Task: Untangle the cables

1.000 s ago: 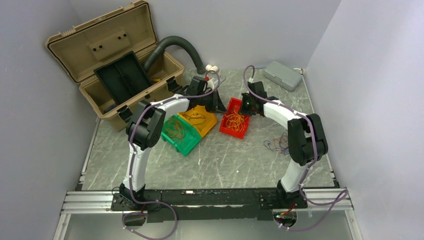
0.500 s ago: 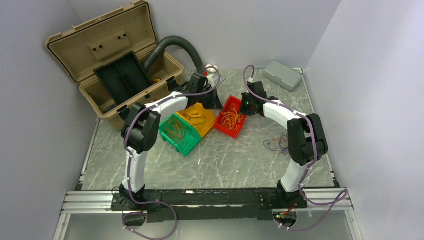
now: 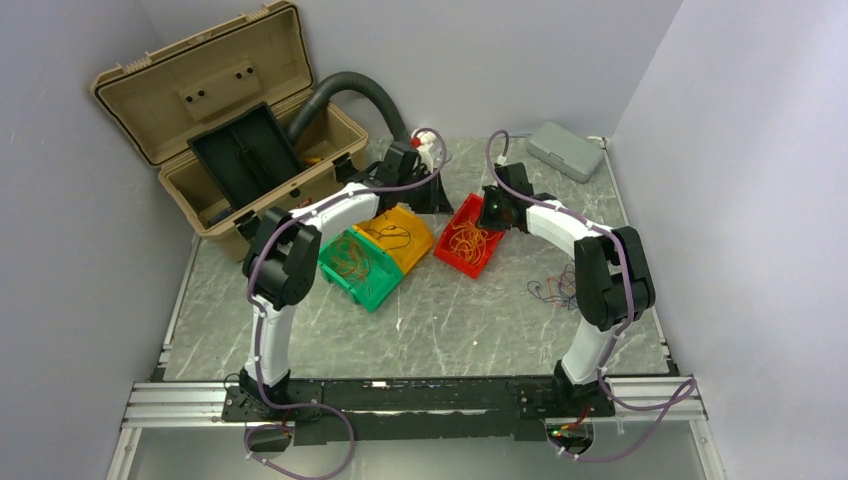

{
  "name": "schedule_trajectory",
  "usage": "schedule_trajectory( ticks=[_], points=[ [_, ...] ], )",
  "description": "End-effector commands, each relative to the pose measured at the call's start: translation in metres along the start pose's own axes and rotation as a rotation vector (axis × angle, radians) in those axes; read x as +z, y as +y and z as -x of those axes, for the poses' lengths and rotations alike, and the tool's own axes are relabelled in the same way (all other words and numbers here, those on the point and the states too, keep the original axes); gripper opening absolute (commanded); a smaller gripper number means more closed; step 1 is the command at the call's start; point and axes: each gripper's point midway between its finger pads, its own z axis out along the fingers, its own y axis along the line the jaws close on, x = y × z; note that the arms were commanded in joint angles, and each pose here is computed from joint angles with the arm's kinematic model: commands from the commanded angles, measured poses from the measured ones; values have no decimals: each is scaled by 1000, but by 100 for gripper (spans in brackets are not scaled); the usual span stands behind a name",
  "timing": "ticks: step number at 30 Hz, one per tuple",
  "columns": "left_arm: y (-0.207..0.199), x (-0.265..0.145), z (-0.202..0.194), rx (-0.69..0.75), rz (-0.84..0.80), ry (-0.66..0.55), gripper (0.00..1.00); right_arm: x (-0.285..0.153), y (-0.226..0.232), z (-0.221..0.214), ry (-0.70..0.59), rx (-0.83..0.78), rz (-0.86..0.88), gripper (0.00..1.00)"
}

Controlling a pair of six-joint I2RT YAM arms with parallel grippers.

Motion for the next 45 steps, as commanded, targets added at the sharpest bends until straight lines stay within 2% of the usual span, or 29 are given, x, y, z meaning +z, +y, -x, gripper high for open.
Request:
schedule_trajectory(
  ticks=[1,4,8,9,11,13,18,20,22,32,40,44,45],
  points=[
    [-9,-4,16,-82,-148,-32,27,-1,10,22,-61,-4,23,0],
    [-7,-3,16,-107,-166,-31,36,1,9,18,-52,-4,19,0],
    [3,-3,12,-136,-171,-17,25,2,8,18,-48,-5,18,0],
    [4,-2,12,-135,-172,-17,27,2,9,18,-47,-5,20,0],
    [8,0,9,-135,-152,6,39,1,9,20,-51,-6,22,0],
    [11,4,4,-141,-149,31,42,1,10,20,-51,-7,22,0],
    [13,12,-5,-175,-174,53,35,0,10,21,-53,-6,22,0],
    [13,14,-7,-179,-185,60,22,0,10,22,-53,-5,22,0],
    [12,14,-6,-177,-190,57,1,0,11,22,-55,-5,22,0],
    [12,-5,18,-21,-47,-51,0,1,9,21,-48,-7,17,0],
    [-28,-18,29,280,37,-146,0,-1,11,23,-52,-6,24,0],
    [-51,-24,32,371,-14,-170,0,0,12,23,-40,-8,19,0],
    [-59,-25,31,389,-36,-169,0,-2,12,24,-43,-5,18,14]
  ],
)
